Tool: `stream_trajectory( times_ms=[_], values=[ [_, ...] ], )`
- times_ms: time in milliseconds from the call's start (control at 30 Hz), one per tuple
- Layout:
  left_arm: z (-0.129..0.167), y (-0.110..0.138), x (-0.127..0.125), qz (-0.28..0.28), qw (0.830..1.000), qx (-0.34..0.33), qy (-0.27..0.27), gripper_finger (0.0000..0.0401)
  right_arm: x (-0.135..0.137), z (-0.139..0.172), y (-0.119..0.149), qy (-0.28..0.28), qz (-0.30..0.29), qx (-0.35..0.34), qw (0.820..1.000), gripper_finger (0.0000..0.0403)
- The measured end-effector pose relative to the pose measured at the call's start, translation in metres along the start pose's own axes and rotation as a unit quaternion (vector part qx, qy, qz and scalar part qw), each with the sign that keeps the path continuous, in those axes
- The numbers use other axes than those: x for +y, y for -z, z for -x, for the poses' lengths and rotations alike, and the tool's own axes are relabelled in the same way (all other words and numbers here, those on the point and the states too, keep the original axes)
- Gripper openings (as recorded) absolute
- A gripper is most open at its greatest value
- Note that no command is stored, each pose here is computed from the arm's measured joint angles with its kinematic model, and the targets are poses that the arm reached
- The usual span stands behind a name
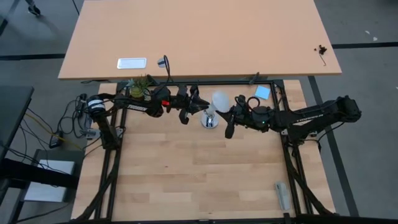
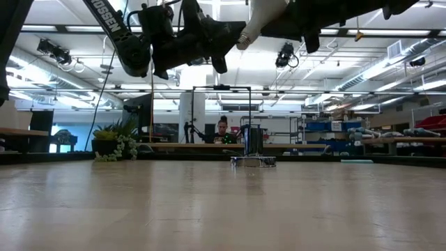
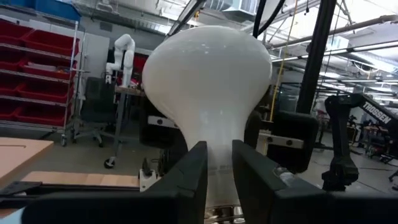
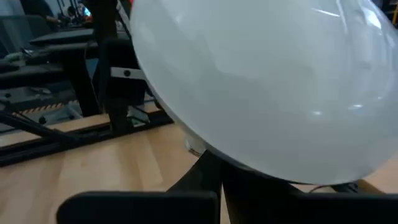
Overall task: Screw lightbulb
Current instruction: Insert the white lightbulb into the desk lamp
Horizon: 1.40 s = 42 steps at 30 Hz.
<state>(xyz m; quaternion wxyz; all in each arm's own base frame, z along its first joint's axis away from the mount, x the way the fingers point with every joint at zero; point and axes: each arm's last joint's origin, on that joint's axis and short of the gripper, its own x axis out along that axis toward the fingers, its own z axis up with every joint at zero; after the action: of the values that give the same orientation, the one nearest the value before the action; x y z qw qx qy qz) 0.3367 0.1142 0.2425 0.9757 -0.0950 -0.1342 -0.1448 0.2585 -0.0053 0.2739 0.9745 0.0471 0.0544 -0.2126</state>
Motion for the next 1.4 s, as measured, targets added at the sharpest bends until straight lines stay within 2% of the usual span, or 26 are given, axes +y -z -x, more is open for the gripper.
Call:
stream_trajectory(
  times_ms=[300, 500, 733, 800, 933, 1133, 1400],
  values=[
    [0.000, 0.005, 0.001, 0.005, 1.000, 0.029, 0.006, 0.0053, -0.004, -0.011, 0.009, 0.008, 0.009, 0.018, 1.000, 0.0017],
    [-0.001, 0.013, -0.001, 0.022, 0.997, 0.059, 0.033, 0.0049, -0.006, -0.009, 0.000, 0.014, -0.001, -0.014, 1.000, 0.0013],
    [-0.003, 0.027, -0.001, 0.036, 0.994, 0.104, -0.012, 0.0049, -0.005, -0.012, -0.002, -0.009, -0.009, -0.024, 1.000, 0.0016],
    [-0.004, 0.027, -0.002, 0.025, 0.994, 0.101, -0.025, 0.0049, -0.006, -0.012, -0.001, -0.010, -0.012, -0.021, 1.000, 0.0014],
    [-0.005, 0.023, -0.003, 0.011, 0.996, 0.083, -0.025, 0.0049, -0.007, -0.021, 0.009, -0.001, -0.008, 0.001, 1.000, 0.0013],
    [-0.003, 0.026, -0.002, 0.020, 0.994, 0.102, -0.019, 0.0049, -0.008, -0.029, 0.022, 0.008, 0.005, 0.033, 0.999, 0.0015],
    [-0.002, 0.031, -0.001, 0.012, 0.992, 0.123, -0.021, 0.0049, -0.009, -0.028, 0.020, 0.009, 0.007, 0.029, 1.000, 0.0017]
  ],
)
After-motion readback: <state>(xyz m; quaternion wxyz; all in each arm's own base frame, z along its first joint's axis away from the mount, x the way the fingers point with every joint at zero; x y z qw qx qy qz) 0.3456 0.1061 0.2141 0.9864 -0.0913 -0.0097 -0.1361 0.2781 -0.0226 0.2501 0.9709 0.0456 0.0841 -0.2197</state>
